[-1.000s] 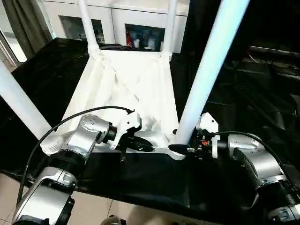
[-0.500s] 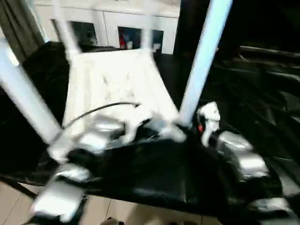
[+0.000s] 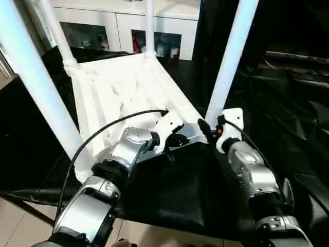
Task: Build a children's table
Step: Rotate leg to tighten
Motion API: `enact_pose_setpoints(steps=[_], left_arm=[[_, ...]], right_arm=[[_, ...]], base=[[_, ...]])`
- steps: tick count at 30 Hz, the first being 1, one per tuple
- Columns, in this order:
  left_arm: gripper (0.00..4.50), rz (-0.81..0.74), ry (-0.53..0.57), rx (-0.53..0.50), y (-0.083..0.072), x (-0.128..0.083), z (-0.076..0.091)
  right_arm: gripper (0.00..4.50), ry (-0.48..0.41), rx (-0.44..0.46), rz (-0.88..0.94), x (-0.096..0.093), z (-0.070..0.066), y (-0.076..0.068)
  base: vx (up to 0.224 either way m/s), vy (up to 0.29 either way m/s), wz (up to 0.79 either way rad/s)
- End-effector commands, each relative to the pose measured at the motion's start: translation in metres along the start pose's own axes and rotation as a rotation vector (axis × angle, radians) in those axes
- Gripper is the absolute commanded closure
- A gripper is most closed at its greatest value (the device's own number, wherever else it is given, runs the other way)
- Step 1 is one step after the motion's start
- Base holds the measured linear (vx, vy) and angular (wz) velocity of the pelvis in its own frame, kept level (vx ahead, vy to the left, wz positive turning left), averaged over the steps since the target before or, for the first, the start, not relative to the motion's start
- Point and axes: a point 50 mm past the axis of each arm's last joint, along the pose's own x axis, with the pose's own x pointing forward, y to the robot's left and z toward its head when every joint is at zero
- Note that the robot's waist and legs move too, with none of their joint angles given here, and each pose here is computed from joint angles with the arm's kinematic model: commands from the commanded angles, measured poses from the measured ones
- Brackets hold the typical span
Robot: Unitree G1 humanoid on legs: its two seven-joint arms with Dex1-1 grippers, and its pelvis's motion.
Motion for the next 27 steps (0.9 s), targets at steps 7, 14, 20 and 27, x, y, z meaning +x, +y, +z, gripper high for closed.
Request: enact_pose_setpoints(steps=[7, 14, 20, 27], left_arm=[[4.50, -0.256, -0.060, 0.083, -0.003, -0.028, -0.003], [4.50, -0.370, -0.004, 0.069, 0.002, -0.055, -0.014], [4.50, -0.400, 0.021, 0.054, 0.006, -0.069, -0.020], [4.50, -0.401, 0.011, 0.048, 0.006, -0.071, -0.019]], right_arm=[[1.05, 0.101, -0.185, 0.532, -0.023, -0.002, 0.017], [1.05, 0.143, -0.242, 0.700, -0.040, 0.003, 0.011], [1.31, 0.166, -0.251, 0.762, -0.046, 0.004, 0.008], [1.74, 0.163, -0.232, 0.793, -0.046, 0.003, 0.012]], base=[[0.000, 0.000, 0.00], [0.000, 0.000, 0.00], [0.000, 0.000, 0.00], [0.000, 0.000, 0.00]])
